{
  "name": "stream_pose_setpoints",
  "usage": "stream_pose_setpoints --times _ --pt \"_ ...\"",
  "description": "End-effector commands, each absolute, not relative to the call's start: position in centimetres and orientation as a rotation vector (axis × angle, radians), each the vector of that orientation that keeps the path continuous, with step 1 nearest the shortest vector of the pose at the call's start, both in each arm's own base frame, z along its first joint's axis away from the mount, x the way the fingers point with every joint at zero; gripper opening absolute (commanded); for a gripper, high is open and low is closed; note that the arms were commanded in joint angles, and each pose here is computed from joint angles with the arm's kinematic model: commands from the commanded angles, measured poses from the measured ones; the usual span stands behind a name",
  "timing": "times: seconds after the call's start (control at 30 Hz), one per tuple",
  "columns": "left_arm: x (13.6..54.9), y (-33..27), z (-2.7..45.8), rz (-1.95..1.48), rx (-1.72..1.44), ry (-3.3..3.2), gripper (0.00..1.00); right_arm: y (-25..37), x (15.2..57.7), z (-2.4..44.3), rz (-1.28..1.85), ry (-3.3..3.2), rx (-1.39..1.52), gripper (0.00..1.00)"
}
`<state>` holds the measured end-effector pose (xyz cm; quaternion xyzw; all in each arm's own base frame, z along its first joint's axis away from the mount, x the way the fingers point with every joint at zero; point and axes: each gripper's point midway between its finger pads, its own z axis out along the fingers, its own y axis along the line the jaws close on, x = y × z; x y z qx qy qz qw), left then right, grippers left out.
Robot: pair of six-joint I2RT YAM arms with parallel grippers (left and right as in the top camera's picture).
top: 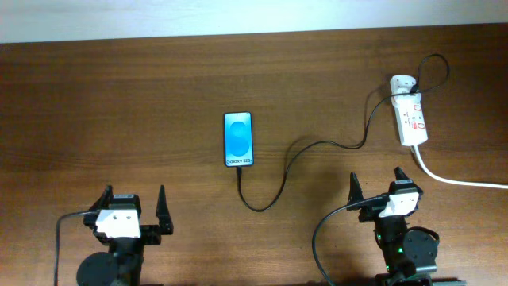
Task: Plug charger to phone and switch on socket
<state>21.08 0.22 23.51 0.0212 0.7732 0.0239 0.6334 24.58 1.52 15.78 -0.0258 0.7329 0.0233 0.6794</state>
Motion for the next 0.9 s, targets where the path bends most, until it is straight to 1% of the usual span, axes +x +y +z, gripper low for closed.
stream_pose_setpoints --times 0.0,0.47,0.8,0.87 --pt "21.5 -0.5 23.1 0.033 0.096 1.702 0.99 1.6 24.6 15.6 0.058 1.649 -0.058 0.98" --pt "23.6 -1.5 24.1 0.010 0.138 1.355 0.99 1.6 24.6 15.6 0.058 1.649 -0.058 0.98" --pt "24.0 -1.1 23.0 0.027 0.117 1.343 0.99 1.6 24.6 15.6 0.058 1.649 -0.058 0.98" --pt "24.3 0.0 21.9 0.041 0.042 1.391 0.99 1.6 24.6 15.6 0.058 1.649 -0.058 0.98"
